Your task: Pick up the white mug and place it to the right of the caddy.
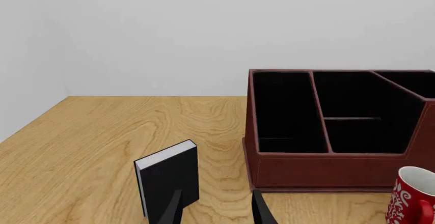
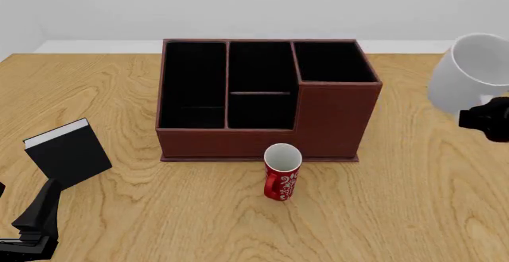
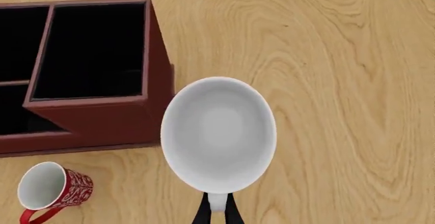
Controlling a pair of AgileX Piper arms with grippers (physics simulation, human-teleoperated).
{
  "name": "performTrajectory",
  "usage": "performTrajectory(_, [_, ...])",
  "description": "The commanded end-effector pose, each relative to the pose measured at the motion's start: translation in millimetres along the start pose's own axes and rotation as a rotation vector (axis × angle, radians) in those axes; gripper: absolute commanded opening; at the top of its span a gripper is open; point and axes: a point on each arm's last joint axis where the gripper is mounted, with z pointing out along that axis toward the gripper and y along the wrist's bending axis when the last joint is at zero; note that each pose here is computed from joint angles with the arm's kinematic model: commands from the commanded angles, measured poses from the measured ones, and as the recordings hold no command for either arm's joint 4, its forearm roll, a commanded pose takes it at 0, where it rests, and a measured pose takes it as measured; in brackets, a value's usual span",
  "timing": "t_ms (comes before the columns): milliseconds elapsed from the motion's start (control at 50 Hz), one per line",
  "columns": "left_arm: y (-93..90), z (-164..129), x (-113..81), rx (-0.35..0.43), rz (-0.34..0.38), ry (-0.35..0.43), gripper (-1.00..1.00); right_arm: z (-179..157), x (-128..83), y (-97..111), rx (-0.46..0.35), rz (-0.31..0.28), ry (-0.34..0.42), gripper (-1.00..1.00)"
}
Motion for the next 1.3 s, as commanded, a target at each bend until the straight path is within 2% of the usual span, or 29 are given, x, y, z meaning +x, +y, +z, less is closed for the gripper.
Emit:
performTrajectory(20, [0.0,0.0,0.0,0.000,0.000,0.000,1.00,24.5,-17.8,-5.6,0.019,0.018,0.024,-1.00])
performTrajectory(240, [0.0,0.0,0.0,0.000,0.000,0.000,1.00,56.2,-33.7,-5.0,0.012,0.029,0.066,-1.00])
performTrajectory(580, [0.0,0.0,0.0,0.000,0.000,0.000,1.00,76.7,-56.0,-8.2,0.016,0.012,0.093,-1.00])
performTrajectory(780, [0.0,0.0,0.0,0.000,0.000,0.000,1.00,94.5,-56.7,-9.0,0.015,-0.016,0.117,-1.00])
performTrajectory(980, [0.0,0.0,0.0,0.000,0.000,0.000,1.00,107.1,-55.8,-9.6,0.015,-0.018,0.131,-1.00])
performTrajectory(1160, [0.0,0.0,0.0,0.000,0.000,0.000,1.00,120.4,-51.8,-4.2,-0.001,-0.054,0.139,-1.00])
performTrajectory(1300, [0.0,0.0,0.0,0.000,0.000,0.000,1.00,128.8,-48.7,-3.0,-0.004,-0.046,0.144,-1.00])
